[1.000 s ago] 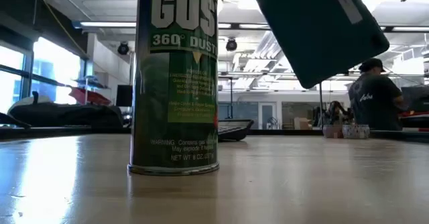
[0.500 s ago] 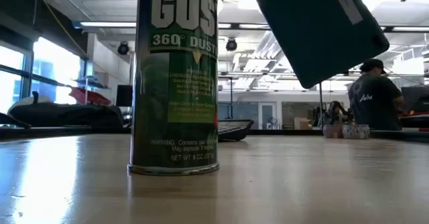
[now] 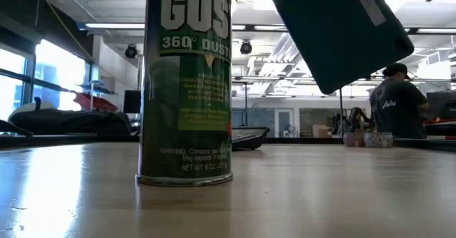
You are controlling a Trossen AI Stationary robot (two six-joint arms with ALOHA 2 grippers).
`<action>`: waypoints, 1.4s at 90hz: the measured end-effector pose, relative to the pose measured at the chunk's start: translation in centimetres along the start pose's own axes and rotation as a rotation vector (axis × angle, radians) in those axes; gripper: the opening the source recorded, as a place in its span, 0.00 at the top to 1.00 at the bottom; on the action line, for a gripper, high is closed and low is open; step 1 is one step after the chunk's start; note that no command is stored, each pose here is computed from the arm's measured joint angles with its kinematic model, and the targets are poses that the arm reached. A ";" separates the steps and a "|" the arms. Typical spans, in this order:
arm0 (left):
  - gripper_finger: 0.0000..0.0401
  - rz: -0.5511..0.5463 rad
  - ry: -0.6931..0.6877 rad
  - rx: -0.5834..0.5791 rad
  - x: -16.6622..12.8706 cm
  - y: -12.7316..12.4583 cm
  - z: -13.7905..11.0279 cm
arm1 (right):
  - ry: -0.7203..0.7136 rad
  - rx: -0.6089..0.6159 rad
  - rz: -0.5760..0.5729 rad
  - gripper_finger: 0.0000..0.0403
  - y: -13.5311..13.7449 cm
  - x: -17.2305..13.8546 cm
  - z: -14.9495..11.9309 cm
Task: Apply microfiber cloth
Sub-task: Spray the cellphone using the white spray bottle
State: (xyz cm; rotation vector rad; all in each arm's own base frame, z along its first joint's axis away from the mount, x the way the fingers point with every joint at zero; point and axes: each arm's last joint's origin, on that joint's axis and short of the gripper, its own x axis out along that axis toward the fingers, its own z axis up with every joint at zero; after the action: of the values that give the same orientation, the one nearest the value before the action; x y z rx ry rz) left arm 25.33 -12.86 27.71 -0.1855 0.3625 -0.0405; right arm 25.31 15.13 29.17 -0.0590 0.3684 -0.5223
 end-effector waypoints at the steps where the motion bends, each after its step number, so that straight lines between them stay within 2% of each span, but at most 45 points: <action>1: 0.29 -0.001 -0.001 0.001 0.0 0.0 0.0 | 0.000 0.000 0.000 1.00 0.0 0.0 0.0; 10: 0.24 -0.025 -0.021 0.033 -0.1 -0.3 0.2 | 0.000 0.000 0.000 1.00 0.0 0.0 0.0; 21: 0.23 -0.059 -0.021 0.048 -0.1 -0.8 0.1 | 0.001 0.000 0.001 1.00 0.0 0.0 0.0; 42: 0.24 -0.021 0.019 0.017 2.0 -1.5 -1.8 | 0.003 -0.001 0.004 1.00 0.0 0.0 0.0; 60: 0.24 -0.118 -0.026 0.020 2.8 -2.6 -1.9 | 0.014 -0.009 0.014 1.00 0.0 0.0 -0.1; 90: 0.24 -0.111 -0.027 0.019 2.2 -3.6 -2.4 | 0.018 -0.013 0.016 1.00 0.0 0.0 -0.1; 111: 0.24 -0.031 -0.065 0.017 1.8 -4.4 -2.9 | 0.018 -0.011 0.016 1.00 0.0 0.0 -0.1; 126: 0.24 -0.006 -0.072 0.026 2.6 -5.2 -4.1 | 0.018 -0.010 0.015 1.00 0.0 0.0 -0.1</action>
State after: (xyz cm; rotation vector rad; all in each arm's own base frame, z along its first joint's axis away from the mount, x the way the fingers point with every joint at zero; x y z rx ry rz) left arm 26.30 -18.91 24.02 -0.1615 0.2890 -0.0443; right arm 25.26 15.12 29.04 -0.0611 0.3888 -0.5060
